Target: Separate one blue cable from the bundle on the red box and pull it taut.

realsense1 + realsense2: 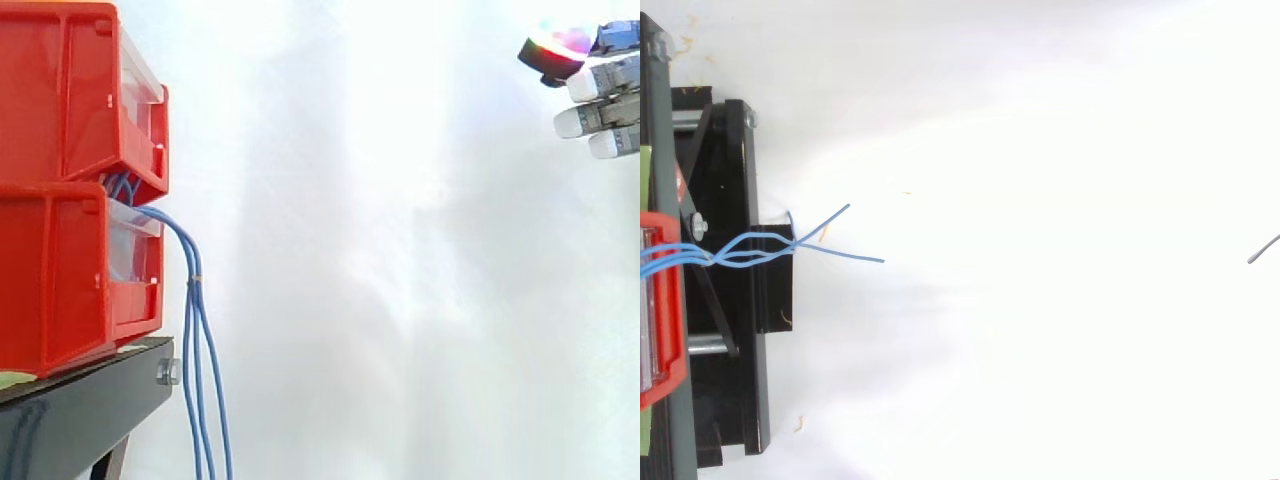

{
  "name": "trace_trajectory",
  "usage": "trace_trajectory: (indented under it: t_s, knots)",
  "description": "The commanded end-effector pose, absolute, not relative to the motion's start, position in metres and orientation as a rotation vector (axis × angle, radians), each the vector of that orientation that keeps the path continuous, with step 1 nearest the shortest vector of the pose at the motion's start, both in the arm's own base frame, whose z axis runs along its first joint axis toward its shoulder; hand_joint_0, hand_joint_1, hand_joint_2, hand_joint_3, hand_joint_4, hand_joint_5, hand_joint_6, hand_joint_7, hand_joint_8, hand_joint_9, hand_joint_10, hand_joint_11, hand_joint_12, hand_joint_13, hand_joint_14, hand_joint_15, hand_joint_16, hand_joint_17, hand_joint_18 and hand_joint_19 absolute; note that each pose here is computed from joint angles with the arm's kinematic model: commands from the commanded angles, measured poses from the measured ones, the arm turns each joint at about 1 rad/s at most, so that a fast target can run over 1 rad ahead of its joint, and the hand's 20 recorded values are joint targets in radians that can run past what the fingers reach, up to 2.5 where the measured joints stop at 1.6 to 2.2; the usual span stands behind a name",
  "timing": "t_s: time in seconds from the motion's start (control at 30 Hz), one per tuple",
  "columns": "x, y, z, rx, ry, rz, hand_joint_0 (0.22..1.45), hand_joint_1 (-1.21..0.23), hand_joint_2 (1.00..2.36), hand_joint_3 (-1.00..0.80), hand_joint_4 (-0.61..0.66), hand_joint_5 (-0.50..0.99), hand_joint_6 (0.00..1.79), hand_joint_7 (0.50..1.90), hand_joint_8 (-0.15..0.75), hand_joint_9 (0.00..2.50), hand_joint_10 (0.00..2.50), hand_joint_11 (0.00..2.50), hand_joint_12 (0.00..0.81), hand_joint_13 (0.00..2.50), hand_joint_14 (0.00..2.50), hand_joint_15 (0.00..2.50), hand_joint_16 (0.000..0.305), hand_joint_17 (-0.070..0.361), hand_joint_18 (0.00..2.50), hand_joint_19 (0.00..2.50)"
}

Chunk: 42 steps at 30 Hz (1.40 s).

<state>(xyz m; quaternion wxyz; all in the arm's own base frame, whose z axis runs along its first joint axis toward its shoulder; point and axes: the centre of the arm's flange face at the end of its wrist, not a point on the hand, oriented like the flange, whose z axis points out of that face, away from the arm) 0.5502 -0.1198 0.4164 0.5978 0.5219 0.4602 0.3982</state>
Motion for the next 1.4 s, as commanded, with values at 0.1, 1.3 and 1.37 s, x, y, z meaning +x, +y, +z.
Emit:
trace_trajectory:
  t_s: [0.1, 1.3, 1.37]
  knots:
    - [0.552, -0.115, 0.417, 1.204, 1.073, 0.931, 0.50, -0.64, 1.00, -0.50, 0.21, -0.21, 0.50, 0.65, 0.226, 0.58, 0.00, 0.09, 0.350, 0.32, 0.01, 0.19, 0.052, 0.118, 0.11, 0.34]
    - [0.635, -0.101, 0.308, 1.238, 1.101, 0.888, 0.51, -0.62, 1.00, -0.49, 0.21, -0.21, 0.50, 0.65, 0.229, 0.59, 0.01, 0.09, 0.350, 0.33, 0.01, 0.19, 0.051, 0.115, 0.12, 0.35]
    - [0.651, -0.099, 0.299, 1.258, 1.121, 0.901, 0.51, -0.61, 1.00, -0.49, 0.21, -0.21, 0.50, 0.65, 0.227, 0.59, 0.00, 0.10, 0.350, 0.33, 0.01, 0.19, 0.051, 0.115, 0.12, 0.35]
